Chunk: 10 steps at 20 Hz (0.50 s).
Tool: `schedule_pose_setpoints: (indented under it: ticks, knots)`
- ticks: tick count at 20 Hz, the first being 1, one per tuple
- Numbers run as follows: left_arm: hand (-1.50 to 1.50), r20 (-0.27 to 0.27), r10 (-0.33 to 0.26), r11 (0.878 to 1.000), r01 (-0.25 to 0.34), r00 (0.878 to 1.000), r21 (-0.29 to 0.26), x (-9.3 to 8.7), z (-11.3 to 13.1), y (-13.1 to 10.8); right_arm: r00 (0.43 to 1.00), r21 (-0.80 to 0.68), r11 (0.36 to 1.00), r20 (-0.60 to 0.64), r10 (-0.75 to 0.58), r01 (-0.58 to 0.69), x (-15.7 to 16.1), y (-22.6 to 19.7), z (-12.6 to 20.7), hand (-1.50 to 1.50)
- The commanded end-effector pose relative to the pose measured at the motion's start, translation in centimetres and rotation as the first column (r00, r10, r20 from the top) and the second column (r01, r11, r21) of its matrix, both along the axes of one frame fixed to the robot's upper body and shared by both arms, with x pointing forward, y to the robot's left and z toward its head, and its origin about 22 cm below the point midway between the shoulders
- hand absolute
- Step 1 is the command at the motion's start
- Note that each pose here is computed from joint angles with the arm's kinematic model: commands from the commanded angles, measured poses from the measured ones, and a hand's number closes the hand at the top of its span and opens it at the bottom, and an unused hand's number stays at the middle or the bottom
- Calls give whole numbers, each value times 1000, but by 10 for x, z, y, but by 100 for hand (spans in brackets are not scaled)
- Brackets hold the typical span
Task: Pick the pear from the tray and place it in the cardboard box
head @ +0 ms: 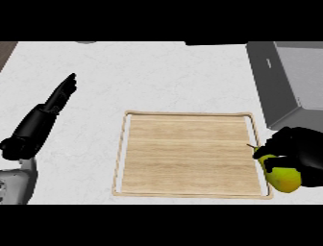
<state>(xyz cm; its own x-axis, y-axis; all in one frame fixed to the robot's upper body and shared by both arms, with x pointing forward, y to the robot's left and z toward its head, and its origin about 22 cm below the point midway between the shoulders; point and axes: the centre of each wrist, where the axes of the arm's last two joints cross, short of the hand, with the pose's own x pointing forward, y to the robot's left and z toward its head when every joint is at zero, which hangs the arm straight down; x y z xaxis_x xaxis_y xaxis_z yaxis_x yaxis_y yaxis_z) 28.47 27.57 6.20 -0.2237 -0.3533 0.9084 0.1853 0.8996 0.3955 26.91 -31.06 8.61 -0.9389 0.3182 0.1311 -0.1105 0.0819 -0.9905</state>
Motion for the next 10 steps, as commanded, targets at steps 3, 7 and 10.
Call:
schedule_pose_setpoints:
  ticks: [3, 7, 10]
  knots:
    - [0, 13, -16, 1000, 16, 1000, 5, 4, 6, 6, 996, 213, 975, 38, -81, 71, -14, -50, 64, 150]
    - [0, 27, -17, 1000, 16, 999, 12, 0, -3, -2, 951, 336, 890, -108, -289, 308, -12, -70, 70, 150]
    - [0, 21, -42, 999, 42, 999, -4, 1, 7, -3, 902, 409, 806, -146, -405, 428, 12, -80, 98, 150]
